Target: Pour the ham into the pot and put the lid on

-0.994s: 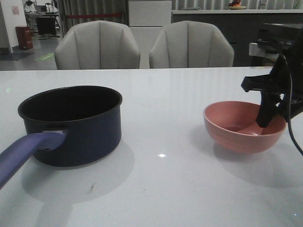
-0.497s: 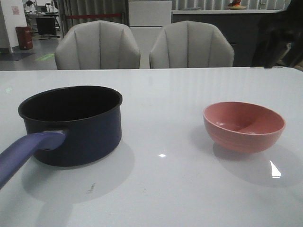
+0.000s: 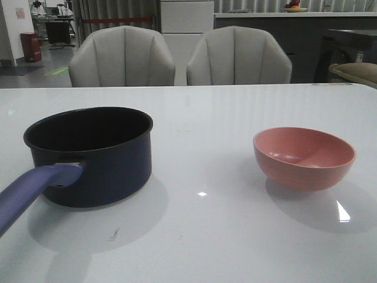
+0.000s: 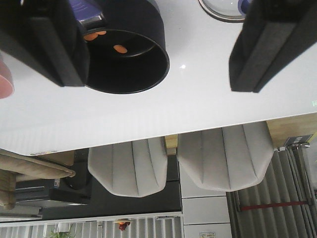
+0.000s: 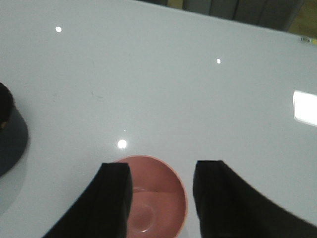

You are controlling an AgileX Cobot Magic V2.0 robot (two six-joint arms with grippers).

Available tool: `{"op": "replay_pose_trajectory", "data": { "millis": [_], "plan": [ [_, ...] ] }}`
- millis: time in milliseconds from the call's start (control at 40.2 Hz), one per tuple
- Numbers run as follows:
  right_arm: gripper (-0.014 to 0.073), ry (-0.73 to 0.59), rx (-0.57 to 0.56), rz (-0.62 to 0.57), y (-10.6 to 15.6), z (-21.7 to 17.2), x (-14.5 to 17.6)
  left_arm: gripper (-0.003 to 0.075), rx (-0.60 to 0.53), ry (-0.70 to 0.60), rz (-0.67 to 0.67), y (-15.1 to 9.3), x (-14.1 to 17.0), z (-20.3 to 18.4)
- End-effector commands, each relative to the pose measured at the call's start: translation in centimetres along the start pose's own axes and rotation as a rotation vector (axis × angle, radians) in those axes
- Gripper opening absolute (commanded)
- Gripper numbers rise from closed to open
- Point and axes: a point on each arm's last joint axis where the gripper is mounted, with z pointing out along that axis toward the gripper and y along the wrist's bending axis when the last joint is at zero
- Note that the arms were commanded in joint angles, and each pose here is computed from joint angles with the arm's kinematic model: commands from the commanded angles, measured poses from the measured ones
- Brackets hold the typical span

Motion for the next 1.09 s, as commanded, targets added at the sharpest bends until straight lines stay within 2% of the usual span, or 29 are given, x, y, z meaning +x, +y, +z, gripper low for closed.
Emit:
{"op": "replay_pose_trajectory", "data": {
  "millis": [0,149,423,572,746,845,970,1069],
  "plan": [
    [0.0419,-0.222,0.008,-0.025,0.8,-3.4,-0.2,0.0606,-0.002,-0.093,-0.016,0.1,-1.5,-0.1],
    [0.0419,-0.324,-0.017,-0.037,1.7,-7.0,3.5,0.0606,-0.002,-0.093,-0.016,0.1,-1.5,-0.1],
    [0.0419,-0.478,0.002,-0.015,1.8,-10.4,11.5,0.0606,-0.002,-0.093,-0.016,0.1,-1.5,-0.1],
    [0.0419,-0.482,0.002,-0.015,1.8,-10.1,14.8,0.0606,-0.002,-0.093,-0.016,0.1,-1.5,-0.1],
    [0.0411,-0.409,-0.014,0.003,1.9,-9.0,16.6,0.0606,-0.002,-0.093,-0.016,0.1,-1.5,-0.1],
    [0.0344,-0.415,-0.009,0.006,1.9,-8.9,16.8,0.0606,-0.001,-0.093,-0.018,0.1,-1.5,-0.1],
    [0.0126,-0.433,-0.003,0.008,1.8,-9.0,16.6,0.0606,-0.001,-0.093,-0.018,0.1,-1.5,-0.1],
    [0.0151,-0.432,-0.004,0.009,1.8,-9.0,16.6,0.0606,-0.001,-0.093,-0.018,0.1,-1.5,-0.1]
  ]
}}
